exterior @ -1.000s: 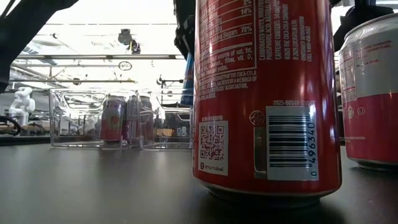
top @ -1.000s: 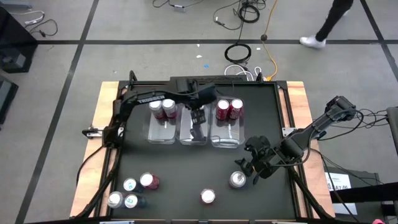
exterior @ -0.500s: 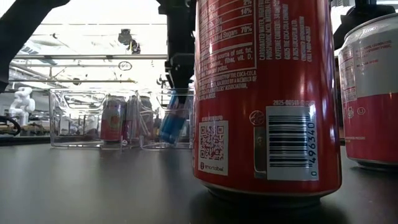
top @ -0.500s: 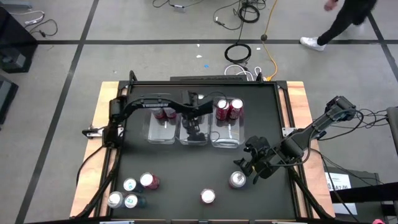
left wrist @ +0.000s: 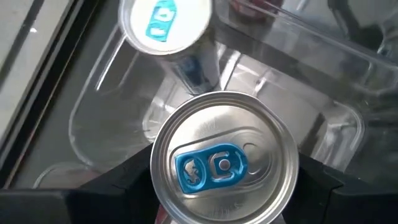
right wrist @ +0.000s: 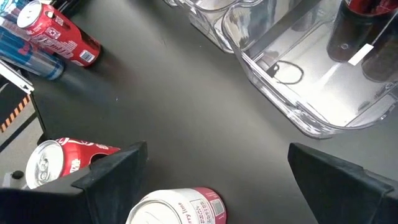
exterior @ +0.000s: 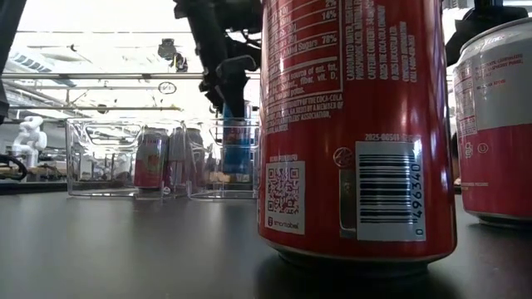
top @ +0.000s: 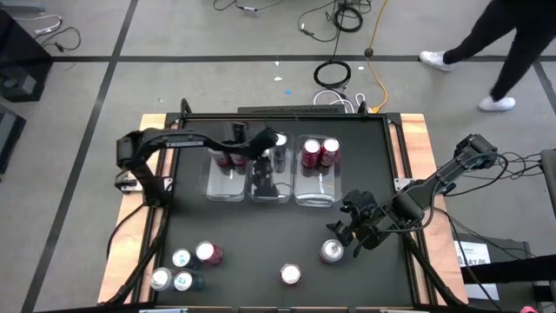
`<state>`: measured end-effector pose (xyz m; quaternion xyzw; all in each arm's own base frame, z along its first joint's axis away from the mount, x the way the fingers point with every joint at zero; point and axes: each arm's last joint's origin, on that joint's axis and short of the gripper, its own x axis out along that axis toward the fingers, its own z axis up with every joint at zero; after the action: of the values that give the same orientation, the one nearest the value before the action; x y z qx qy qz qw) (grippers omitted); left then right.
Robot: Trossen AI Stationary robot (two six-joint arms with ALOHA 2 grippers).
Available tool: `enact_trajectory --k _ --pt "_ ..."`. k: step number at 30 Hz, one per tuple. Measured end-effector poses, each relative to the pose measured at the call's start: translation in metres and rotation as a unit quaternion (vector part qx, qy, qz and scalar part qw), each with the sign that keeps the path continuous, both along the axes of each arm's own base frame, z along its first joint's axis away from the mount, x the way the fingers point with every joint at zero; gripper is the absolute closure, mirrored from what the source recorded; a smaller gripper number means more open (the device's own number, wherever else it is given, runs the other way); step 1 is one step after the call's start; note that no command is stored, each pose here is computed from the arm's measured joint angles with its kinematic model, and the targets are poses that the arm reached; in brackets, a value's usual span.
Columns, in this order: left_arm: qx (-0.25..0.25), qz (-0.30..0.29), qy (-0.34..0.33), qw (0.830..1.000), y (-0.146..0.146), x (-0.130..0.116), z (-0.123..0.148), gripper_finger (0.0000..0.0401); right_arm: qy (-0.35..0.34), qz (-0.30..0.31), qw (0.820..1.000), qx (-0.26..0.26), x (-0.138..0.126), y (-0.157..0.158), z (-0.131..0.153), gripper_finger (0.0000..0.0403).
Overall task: Sort soda cans
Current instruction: Put the blue soda can into the center transparent bin
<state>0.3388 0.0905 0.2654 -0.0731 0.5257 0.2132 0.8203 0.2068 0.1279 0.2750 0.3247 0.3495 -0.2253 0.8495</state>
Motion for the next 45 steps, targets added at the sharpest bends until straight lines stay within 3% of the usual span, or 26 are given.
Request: enact_trajectory --k 8,16,28,45 --pt "-0.018 0.033 -0.062 0.997 0.027 -0.005 -0.014 0.0145 -0.001 0.0 1.0 0.001 0.0 0.0 0.0 0.0021" --pt "-0.017 0.067 -0.059 0.996 0.049 -0.014 -0.018 0.0145 -0.002 0.0 1.0 0.001 0.0 0.0 0.0 0.0021" --pt "-0.027 0.065 -0.047 0.996 0.055 -0.006 -0.035 0.0145 0.003 0.002 1.0 -0.003 0.0 0.0 0.0 0.0021" --pt "-0.025 0.066 -0.058 0.996 0.056 -0.002 -0.034 0.0145 0.011 0.004 1.0 -0.009 -0.001 -0.001 -0.001 0.0021"
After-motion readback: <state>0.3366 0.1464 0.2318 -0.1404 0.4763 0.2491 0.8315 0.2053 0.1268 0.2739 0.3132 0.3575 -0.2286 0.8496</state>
